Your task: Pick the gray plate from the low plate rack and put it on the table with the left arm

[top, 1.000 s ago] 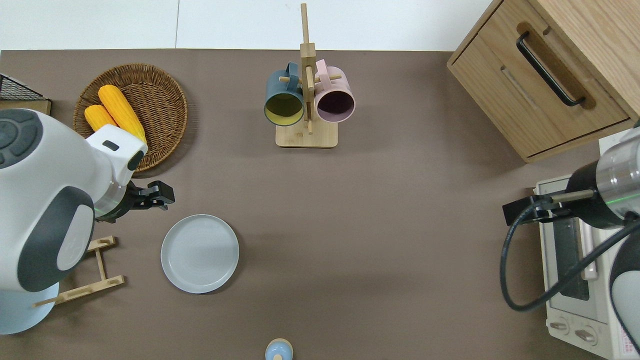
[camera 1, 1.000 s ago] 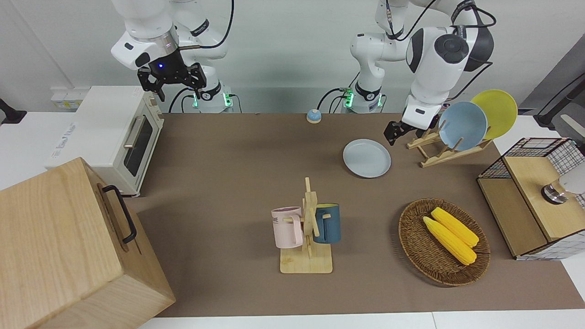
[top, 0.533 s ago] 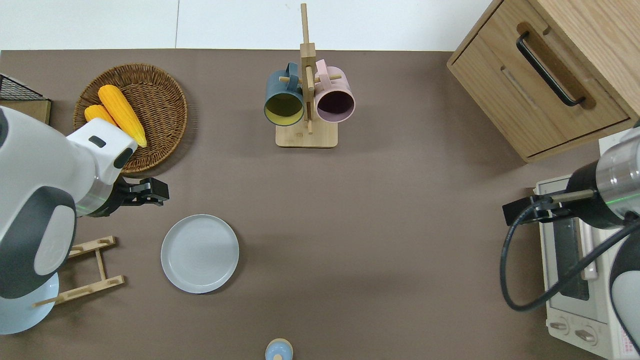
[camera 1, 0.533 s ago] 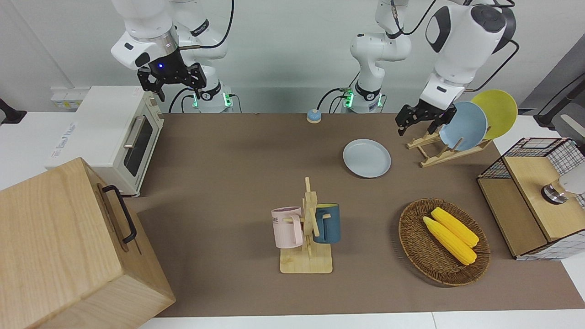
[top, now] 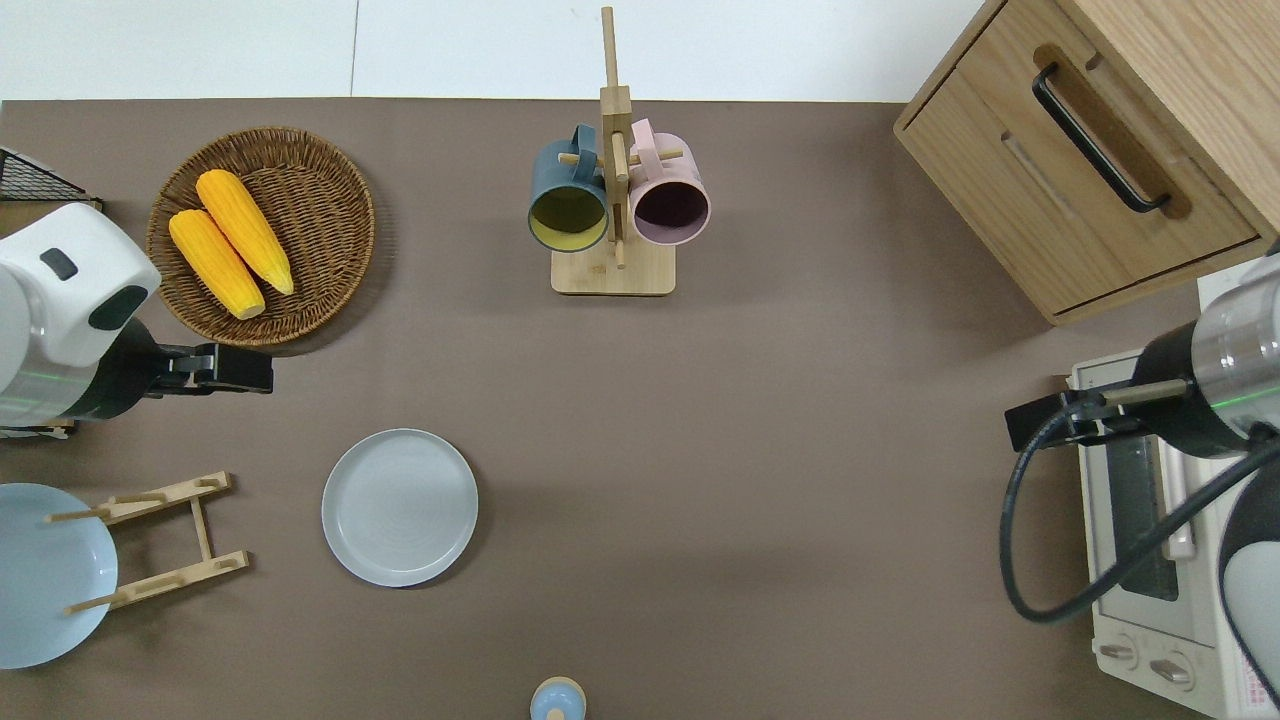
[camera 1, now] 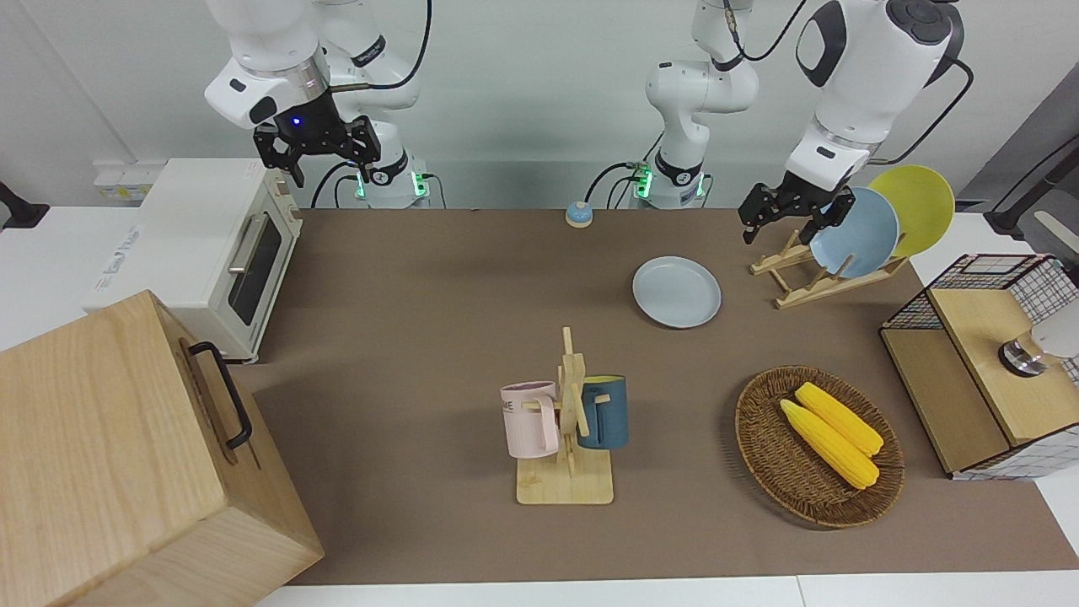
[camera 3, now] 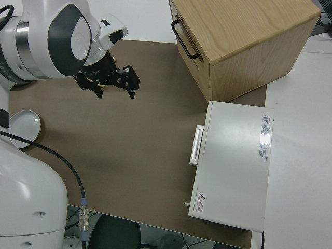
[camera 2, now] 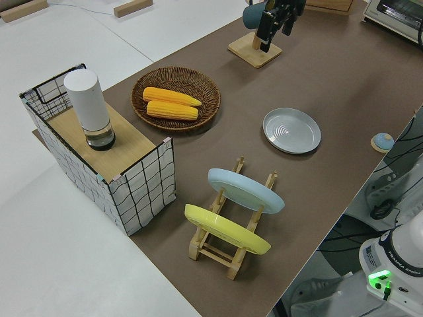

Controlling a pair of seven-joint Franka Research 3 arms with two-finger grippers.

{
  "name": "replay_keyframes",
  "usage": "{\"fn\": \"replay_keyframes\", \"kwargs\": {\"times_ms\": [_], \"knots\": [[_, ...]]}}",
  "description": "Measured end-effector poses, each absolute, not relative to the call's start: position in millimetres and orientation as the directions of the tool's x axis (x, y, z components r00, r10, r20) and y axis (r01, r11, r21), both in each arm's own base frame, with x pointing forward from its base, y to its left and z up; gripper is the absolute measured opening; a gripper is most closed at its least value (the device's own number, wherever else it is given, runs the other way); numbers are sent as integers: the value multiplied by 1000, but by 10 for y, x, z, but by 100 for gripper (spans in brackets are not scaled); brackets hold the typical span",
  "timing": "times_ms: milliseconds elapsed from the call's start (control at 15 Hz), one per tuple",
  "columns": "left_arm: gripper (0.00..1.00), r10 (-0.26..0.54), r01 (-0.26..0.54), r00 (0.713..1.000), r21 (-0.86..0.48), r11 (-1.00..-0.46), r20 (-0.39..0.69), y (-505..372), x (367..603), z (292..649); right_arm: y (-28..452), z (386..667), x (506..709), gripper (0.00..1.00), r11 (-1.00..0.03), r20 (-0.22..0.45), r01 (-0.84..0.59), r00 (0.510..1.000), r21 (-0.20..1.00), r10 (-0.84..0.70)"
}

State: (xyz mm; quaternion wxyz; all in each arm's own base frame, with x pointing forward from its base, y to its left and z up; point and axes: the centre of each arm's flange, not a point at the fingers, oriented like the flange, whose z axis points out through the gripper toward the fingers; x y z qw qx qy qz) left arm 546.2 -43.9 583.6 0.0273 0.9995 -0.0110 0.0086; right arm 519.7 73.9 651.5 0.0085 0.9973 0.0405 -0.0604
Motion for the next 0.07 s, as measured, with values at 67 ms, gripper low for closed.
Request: {"fn": "replay_keyframes", "kwargs": {"times_ms": [67], "knots": [[100, -22, -23, 1000, 45, -999, 18, -426, 5463, 5835, 739, 6515, 5197, 99, -997, -121, 82, 989, 12, 80]]}}
